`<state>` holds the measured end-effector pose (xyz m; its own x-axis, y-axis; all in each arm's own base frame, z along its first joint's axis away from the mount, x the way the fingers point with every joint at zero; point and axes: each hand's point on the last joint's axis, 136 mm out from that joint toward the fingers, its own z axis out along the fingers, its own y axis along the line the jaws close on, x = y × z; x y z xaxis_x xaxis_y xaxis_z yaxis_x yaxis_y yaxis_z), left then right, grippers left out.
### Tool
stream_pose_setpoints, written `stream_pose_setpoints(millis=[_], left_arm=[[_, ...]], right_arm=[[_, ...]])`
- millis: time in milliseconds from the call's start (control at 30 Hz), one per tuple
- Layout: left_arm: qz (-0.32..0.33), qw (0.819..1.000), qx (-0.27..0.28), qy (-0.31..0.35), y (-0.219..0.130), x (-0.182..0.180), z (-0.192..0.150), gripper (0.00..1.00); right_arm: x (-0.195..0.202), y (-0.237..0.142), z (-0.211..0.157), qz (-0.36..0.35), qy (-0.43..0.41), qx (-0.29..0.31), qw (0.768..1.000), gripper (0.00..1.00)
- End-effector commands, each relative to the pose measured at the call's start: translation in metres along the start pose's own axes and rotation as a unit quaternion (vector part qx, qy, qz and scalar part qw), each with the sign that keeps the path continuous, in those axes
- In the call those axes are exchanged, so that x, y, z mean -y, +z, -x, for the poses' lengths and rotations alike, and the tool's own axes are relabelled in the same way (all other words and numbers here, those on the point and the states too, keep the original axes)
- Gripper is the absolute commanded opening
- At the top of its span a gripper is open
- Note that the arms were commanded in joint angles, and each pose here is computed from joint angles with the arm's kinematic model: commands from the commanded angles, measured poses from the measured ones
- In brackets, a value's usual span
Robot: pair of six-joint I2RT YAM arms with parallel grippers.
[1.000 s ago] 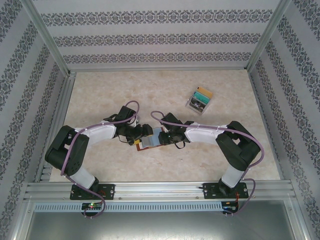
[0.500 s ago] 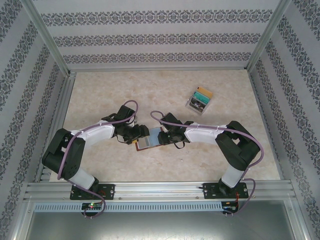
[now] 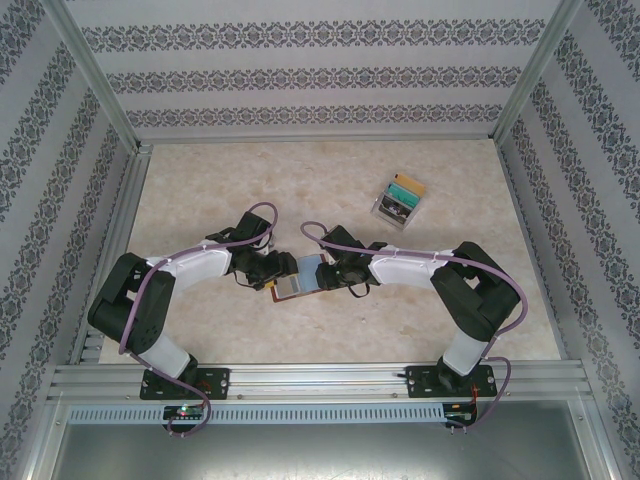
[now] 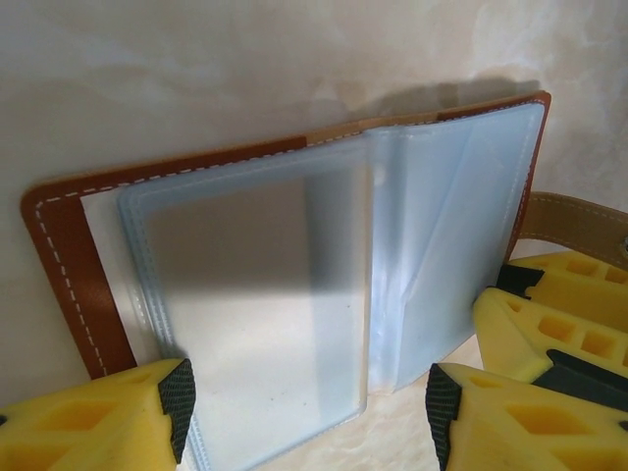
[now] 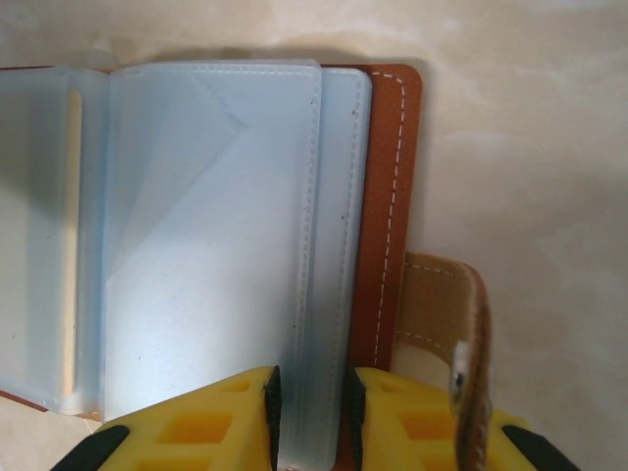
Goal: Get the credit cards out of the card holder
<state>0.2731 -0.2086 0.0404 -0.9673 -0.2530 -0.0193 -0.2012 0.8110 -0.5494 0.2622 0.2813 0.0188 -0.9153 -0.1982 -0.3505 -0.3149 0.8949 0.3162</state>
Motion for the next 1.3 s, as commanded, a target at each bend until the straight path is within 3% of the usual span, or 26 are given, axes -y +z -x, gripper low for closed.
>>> stream_pose_setpoints(millis=[0,633,1267], left_arm=[[0.026,1.0,-0.008,0.004,0.002,-0.007,-0.005,0.66],[-0.004,1.0,-0.026,-0.003,0.014,-0.002,-0.01,0.65],[-0.079,0.996,-0.028,0.023,0.016,0.036,-0.006,0.77]], right_arm=[[0.007,0.011,-0.024,-0.013,0.005,-0.038,0.999,0.29],[0.006,0.013,-0.026,-0.011,0.005,-0.042,0.999,0.29],[0.004,0.012,-0.03,-0.011,0.004,-0.043,0.999,0.29]])
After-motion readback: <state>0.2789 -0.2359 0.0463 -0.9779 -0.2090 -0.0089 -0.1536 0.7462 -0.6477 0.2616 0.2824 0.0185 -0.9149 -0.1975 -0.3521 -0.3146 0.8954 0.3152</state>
